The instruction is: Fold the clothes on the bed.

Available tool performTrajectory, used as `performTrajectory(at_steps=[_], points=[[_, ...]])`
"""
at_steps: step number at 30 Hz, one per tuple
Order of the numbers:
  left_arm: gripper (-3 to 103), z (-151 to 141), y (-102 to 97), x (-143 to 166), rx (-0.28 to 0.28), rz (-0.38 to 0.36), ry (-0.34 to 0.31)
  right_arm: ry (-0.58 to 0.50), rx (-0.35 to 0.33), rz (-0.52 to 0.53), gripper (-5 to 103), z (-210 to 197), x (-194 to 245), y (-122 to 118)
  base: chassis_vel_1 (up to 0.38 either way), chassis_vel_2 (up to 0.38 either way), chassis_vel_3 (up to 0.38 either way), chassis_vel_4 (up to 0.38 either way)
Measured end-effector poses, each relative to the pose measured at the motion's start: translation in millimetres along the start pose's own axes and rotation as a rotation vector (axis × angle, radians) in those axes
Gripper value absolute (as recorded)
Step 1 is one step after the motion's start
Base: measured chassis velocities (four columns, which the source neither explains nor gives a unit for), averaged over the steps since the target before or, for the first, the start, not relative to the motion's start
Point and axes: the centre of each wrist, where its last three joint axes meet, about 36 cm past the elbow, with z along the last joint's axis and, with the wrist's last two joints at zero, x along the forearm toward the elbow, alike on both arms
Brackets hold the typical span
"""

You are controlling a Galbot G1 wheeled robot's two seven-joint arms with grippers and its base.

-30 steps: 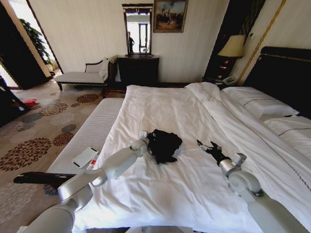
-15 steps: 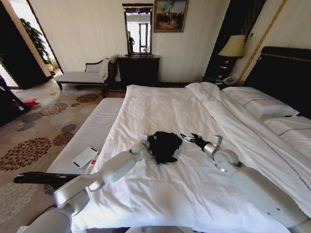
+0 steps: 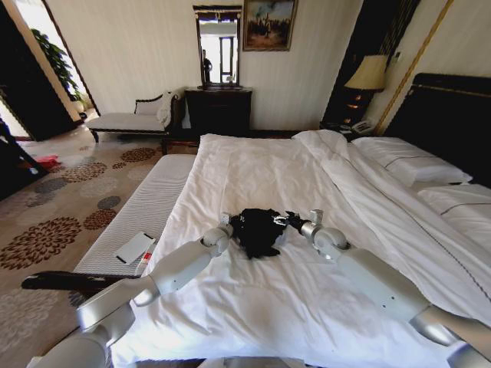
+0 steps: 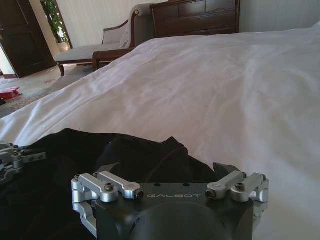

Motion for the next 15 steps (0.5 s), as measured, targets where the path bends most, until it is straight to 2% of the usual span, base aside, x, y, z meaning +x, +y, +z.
performTrajectory(at_steps=[3,6,9,12,14,15], points=[[1,-1,0.2,0,-0.005,0.003,0.000,0.002,0.000,0.013,101,1,-5,1,0.000,0.000,0.000,0.000],[1,-1,-0.2,0,-0.005,0.006,-0.001,0.001,-0.015,0.040,89,-1,-12,6,0.000,0.000,0.000,0.000],[1,2,-0.5,2,-0.005,0.008,0.002,0.002,-0.022,0.042,84,-2,-14,9,0.000,0.000,0.000,0.000],[1,5,-1.5,5,-0.005,0.012,0.004,0.005,-0.022,0.042,67,-2,-15,10,0.000,0.000,0.000,0.000],[1,6,-1.9,5,-0.005,0.012,0.004,0.007,-0.021,0.043,67,-2,-15,10,0.000,0.000,0.000,0.000],[1,6,-2.2,5,-0.004,0.013,0.005,0.009,-0.020,0.043,61,-1,-16,11,0.000,0.000,0.000,0.000]])
